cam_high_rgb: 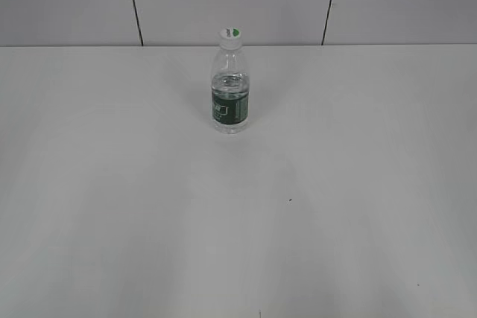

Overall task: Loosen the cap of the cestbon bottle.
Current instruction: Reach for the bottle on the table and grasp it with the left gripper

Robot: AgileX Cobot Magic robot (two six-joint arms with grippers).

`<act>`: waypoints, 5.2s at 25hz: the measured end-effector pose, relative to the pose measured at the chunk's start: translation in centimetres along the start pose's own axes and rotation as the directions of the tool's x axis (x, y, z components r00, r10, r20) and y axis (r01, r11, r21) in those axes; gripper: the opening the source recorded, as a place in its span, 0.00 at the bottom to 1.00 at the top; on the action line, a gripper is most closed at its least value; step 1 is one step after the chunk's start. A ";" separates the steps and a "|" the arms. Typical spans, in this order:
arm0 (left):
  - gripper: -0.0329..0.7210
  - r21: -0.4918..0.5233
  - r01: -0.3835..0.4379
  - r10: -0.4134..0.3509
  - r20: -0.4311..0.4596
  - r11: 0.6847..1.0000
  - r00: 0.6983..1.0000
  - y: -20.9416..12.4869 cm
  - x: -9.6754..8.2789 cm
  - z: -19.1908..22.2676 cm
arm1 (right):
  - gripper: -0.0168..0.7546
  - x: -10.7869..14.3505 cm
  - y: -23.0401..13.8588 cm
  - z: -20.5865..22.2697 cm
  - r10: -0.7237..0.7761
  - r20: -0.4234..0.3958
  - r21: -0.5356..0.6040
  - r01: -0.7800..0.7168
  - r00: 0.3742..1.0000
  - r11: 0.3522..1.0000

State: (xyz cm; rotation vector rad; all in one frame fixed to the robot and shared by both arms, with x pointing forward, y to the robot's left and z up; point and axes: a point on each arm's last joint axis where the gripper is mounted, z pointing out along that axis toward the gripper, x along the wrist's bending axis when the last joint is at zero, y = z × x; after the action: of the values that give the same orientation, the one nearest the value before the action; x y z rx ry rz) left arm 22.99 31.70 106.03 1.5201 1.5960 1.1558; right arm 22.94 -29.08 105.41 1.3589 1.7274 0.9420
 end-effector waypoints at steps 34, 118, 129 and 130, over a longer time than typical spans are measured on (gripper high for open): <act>0.37 0.024 0.093 -0.096 0.164 0.995 0.982 -0.1 -1.5 -0.1 | 0.74 0.0 0.0 0.0 0.000 0.000 0.000 0.000 1.000 1.000; 0.36 -0.233 -0.102 0.251 0.940 0.967 0.232 3.0 -14.0 41.5 | 0.74 0.0 0.0 0.0 0.000 0.000 0.000 0.000 1.000 1.000; 0.47 -0.245 -0.115 0.262 0.952 0.963 0.161 2.9 -16.9 43.5 | 0.74 0.0 0.0 0.0 0.000 0.000 0.000 0.000 1.000 1.000; 0.54 -0.242 -0.115 0.258 0.954 0.963 0.153 2.8 -17.3 43.7 | 0.74 0.0 0.0 0.0 0.000 0.000 0.000 0.000 1.000 1.000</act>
State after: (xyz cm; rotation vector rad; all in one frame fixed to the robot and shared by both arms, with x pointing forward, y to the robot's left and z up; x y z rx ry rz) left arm 65.53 21.69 88.69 1.7920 0.3678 0.0853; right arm 22.94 -29.08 105.41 1.3589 1.7274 0.9420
